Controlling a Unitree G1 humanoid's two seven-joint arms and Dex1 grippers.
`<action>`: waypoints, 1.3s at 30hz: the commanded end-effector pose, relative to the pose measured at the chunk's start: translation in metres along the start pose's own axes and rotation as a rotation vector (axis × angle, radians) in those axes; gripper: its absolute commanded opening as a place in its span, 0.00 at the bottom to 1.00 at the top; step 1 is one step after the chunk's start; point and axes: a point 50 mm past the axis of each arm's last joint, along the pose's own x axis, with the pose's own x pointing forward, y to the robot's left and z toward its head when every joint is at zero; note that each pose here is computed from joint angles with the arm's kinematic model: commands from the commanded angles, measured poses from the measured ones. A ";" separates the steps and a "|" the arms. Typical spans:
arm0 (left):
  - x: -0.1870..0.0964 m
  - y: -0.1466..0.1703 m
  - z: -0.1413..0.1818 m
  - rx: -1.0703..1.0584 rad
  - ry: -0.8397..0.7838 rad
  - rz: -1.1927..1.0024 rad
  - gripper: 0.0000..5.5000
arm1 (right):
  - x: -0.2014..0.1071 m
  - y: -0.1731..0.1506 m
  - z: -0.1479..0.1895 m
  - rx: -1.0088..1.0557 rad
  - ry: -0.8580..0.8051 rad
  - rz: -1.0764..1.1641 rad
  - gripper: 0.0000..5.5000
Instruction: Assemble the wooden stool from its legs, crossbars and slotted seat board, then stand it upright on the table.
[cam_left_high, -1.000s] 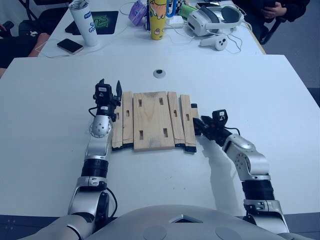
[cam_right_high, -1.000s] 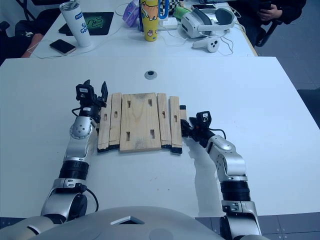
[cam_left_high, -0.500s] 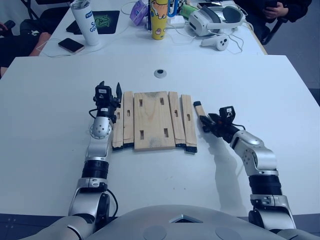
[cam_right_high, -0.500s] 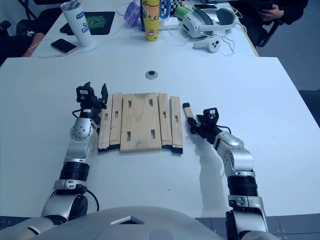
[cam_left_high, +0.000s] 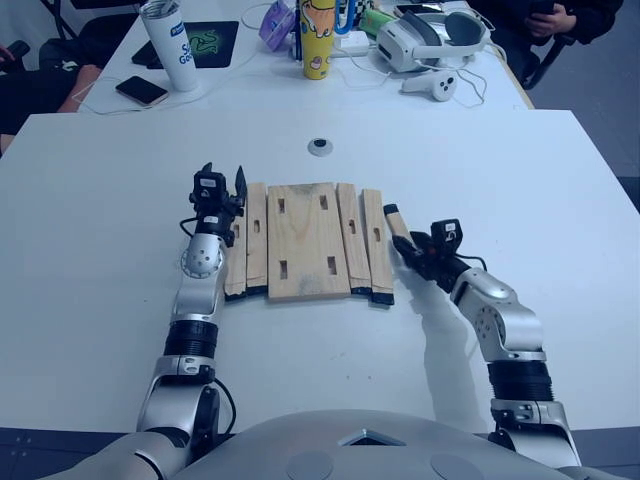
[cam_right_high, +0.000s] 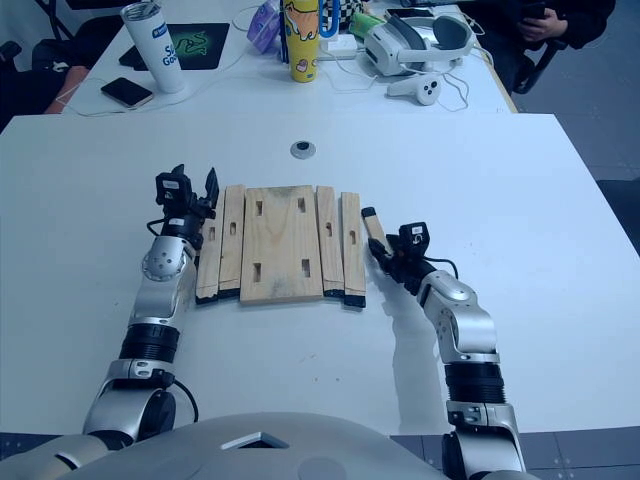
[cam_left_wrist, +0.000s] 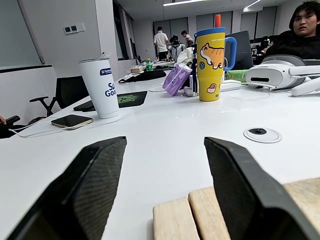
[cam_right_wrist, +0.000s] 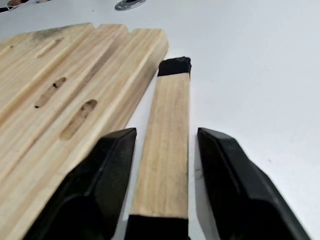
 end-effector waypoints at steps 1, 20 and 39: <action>-0.002 0.001 -0.005 0.009 0.025 -0.007 0.53 | -0.001 0.000 -0.025 -0.016 0.116 -0.055 0.41; 0.010 -0.020 0.014 -0.405 0.087 -0.201 0.53 | -0.004 -0.013 0.034 -0.109 -0.266 -0.186 0.24; 0.009 -0.067 0.068 -0.960 0.304 -0.562 0.53 | 0.010 0.069 0.044 -0.155 -0.409 0.286 0.24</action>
